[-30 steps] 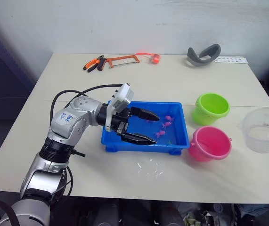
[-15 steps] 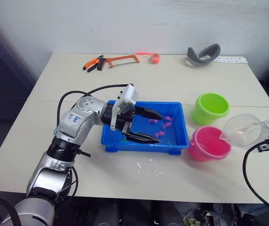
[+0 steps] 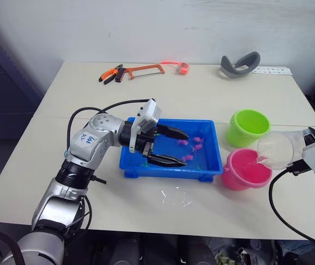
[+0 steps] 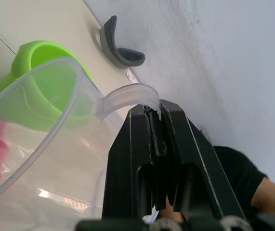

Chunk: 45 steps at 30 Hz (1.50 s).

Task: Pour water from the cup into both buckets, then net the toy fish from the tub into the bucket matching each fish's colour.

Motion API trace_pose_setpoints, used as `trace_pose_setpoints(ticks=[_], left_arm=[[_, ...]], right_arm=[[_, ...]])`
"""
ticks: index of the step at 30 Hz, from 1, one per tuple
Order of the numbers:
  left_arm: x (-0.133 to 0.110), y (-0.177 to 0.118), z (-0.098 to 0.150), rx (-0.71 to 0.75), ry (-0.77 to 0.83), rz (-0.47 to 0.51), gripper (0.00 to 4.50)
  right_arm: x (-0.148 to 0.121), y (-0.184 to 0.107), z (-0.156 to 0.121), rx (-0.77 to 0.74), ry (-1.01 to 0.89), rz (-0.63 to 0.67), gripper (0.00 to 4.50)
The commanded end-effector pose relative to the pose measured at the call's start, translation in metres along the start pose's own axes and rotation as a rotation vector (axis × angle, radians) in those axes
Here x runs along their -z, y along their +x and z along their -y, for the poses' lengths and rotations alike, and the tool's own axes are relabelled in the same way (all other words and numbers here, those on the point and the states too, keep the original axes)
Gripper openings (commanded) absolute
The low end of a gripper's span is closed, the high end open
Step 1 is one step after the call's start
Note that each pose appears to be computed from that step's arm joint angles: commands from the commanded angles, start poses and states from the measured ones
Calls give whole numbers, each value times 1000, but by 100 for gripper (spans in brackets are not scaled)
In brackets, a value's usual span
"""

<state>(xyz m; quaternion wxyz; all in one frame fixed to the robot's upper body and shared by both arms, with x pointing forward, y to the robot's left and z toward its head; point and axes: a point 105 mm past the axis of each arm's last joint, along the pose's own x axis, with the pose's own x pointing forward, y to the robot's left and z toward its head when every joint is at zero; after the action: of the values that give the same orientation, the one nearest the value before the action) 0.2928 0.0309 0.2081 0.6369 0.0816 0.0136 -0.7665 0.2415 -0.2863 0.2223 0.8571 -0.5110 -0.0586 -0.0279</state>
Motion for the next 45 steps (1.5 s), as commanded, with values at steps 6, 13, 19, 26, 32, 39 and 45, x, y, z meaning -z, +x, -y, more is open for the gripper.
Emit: trace_pose_setpoints(ticks=[6,13,19,26,32,39,45], left_arm=[[-11,-3,-2,-6,54,21,450],[-10,-5,-5,-16,55,21,450],[-14,-6,-13,-55,16,56,450],[-18,-6,-17,-75,8,71,450],[-22,-7,-25,-128,1,93,450],[-24,-11,-32,-186,12,96,450],[-26,-16,-40,-244,16,99,450]], right_arm=[[-6,1,5,33,-19,32,8],[9,-4,3,71,233,-9,8],[28,-10,15,195,521,-70,8],[36,0,35,273,660,-86,8],[51,25,49,368,844,-135,8],[47,62,56,389,702,-165,8],[37,84,57,369,540,-142,8]])
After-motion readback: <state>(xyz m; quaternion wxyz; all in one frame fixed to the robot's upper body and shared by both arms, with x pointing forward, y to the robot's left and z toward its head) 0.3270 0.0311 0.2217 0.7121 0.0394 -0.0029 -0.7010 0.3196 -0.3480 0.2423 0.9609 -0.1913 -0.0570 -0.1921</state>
